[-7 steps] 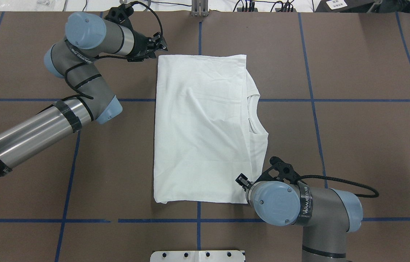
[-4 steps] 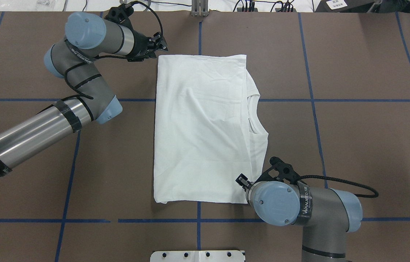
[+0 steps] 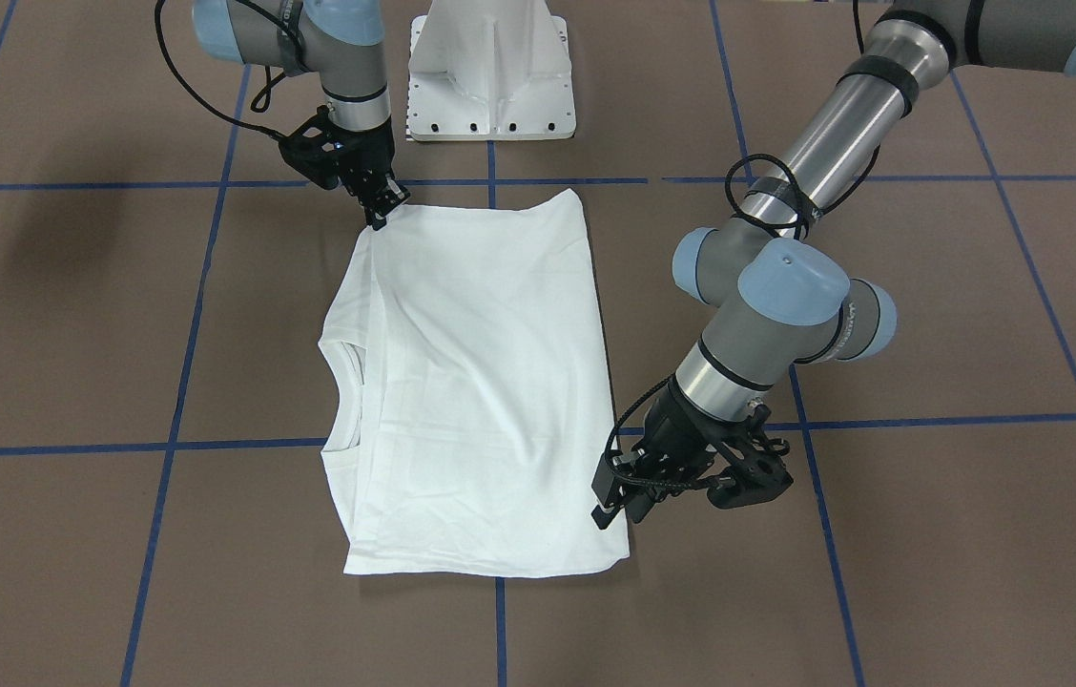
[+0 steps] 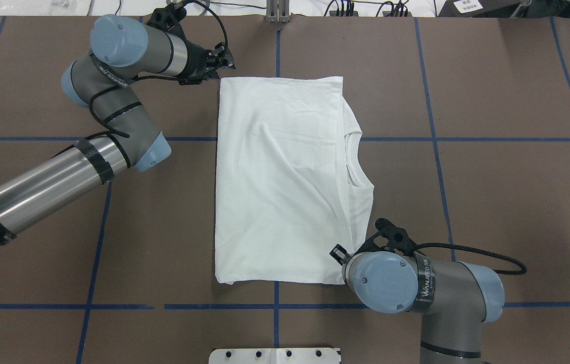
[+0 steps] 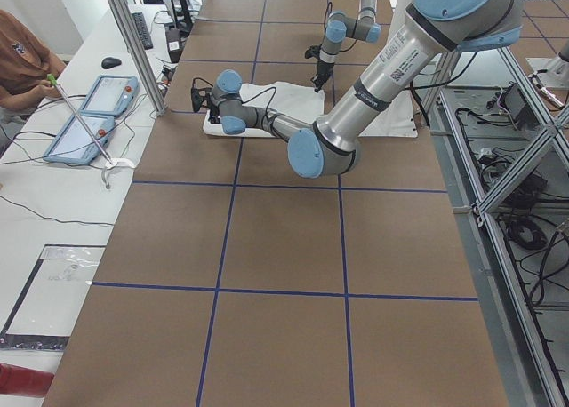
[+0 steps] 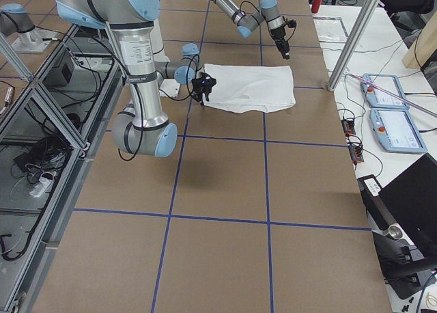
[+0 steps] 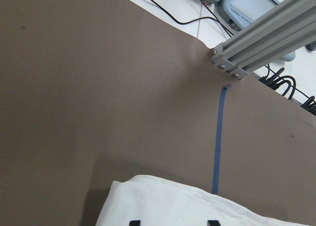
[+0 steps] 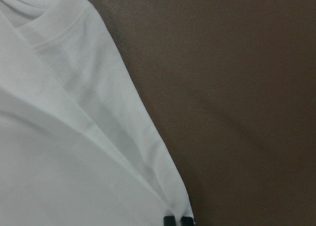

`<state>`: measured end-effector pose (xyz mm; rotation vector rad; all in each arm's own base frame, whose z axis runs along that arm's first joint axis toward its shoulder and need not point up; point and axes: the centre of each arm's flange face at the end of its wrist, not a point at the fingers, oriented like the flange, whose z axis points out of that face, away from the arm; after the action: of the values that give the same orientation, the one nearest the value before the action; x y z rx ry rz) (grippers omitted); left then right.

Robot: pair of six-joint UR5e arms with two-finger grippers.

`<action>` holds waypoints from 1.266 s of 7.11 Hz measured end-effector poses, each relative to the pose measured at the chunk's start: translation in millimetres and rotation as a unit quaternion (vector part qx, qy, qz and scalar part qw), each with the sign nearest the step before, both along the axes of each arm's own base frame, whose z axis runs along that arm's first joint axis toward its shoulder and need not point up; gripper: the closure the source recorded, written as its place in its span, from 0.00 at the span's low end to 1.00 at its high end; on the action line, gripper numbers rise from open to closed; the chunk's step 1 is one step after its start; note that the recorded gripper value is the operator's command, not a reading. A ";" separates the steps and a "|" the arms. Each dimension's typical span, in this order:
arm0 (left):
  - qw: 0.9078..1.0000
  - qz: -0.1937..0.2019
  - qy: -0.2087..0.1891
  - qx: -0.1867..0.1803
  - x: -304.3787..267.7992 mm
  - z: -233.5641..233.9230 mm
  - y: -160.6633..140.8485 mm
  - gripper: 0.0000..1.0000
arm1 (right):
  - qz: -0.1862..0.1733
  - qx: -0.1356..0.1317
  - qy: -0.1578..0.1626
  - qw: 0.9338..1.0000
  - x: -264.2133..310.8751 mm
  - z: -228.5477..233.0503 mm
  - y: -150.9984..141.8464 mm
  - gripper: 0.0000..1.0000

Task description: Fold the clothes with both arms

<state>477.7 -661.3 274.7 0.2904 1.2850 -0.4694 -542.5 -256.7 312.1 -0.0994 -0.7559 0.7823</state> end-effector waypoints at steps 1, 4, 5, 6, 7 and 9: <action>1.000 0.000 0.000 0.000 -0.2 0.1 0.6 0.45 | 0.000 0.001 -0.006 1.000 0.8 -2.3 0.0 1.00; 0.999 0.027 0.026 -0.002 -7.7 18.2 64.7 0.45 | -0.008 -0.006 -0.020 1.000 7.3 -11.1 2.6 1.00; 0.998 0.039 0.053 -0.025 -11.1 22.1 104.2 0.45 | -0.009 -0.007 -0.024 1.000 10.5 -13.3 3.2 1.00; 0.995 0.049 0.070 -0.047 -15.0 24.3 137.1 0.43 | -0.010 -0.008 -0.026 1.000 12.9 -15.3 3.5 1.00; 0.993 0.063 0.075 -0.061 -20.6 28.4 174.1 0.42 | -0.010 -0.007 -0.029 0.999 14.6 -17.7 3.7 1.00; 0.991 0.085 0.059 -0.085 -28.4 37.7 242.5 0.40 | -0.010 -0.007 -0.030 0.999 15.6 -18.7 3.8 1.00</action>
<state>449.3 -418.8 312.4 0.0090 1.3631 -0.4525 -526.9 -253.0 293.4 -0.1441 -0.8056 0.7681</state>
